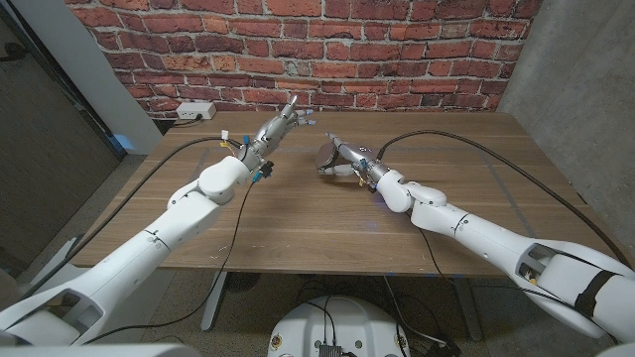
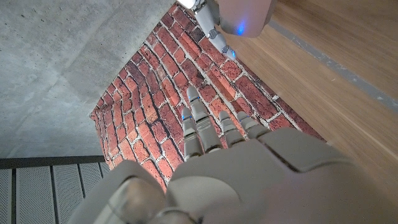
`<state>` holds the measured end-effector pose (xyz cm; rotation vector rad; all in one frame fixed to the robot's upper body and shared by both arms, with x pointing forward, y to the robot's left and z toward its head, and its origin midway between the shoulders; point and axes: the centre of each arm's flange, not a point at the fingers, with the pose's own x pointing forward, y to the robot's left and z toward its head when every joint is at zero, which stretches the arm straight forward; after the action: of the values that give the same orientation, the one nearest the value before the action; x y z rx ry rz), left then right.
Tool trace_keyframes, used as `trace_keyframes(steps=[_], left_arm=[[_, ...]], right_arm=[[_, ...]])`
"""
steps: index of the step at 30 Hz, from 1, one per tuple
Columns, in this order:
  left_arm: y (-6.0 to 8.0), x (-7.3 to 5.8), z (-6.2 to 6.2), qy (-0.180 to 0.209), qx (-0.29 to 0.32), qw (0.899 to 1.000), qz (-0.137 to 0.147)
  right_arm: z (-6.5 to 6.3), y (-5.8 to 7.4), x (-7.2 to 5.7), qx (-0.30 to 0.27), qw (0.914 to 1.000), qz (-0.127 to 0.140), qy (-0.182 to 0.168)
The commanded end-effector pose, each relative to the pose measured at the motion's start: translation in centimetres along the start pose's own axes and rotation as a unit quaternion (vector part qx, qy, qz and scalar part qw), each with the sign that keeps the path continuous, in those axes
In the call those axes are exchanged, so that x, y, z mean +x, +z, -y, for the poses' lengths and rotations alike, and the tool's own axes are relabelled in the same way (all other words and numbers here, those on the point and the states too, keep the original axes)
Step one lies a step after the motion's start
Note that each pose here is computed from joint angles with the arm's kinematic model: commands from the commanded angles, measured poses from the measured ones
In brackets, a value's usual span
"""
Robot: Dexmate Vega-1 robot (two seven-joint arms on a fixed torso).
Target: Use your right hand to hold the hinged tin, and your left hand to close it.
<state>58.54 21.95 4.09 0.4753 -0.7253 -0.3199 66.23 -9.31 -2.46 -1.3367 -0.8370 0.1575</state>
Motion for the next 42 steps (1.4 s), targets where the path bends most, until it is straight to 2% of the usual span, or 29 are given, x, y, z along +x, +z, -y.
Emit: trace_keyframes(steps=[1, 9, 17, 22, 33, 42], left_arm=[[0.3, 0.2, 0.1, 0.005, 0.042, 0.999, 0.002], [0.5, 0.2, 0.0, 0.01, 0.044, 0.999, 0.009], [0.4, 0.8, 0.2, -0.002, 0.037, 0.999, 0.009], [0.1, 1.0, 0.3, -0.015, 0.044, 0.999, 0.016], [-0.2, -0.5, 0.9, -0.013, 0.04, 0.999, 0.01], [0.0, -0.5, 1.2, -0.015, 0.042, 0.999, 0.012]], right_arm=[[-1.1, 0.3, 0.6, -0.034, 0.9985, 0.014, 0.039], [-1.8, 0.4, 0.7, -0.049, 0.9969, 0.021, 0.058], [-1.0, 0.7, 0.5, -0.052, 0.9965, 0.017, 0.063], [-1.2, 1.0, 0.0, -0.059, 0.9958, 0.018, 0.067], [-2.0, 1.0, -0.6, -0.073, 0.9928, 0.017, 0.093], [-2.0, 1.0, -0.8, -0.086, 0.9891, 0.01, 0.119]])
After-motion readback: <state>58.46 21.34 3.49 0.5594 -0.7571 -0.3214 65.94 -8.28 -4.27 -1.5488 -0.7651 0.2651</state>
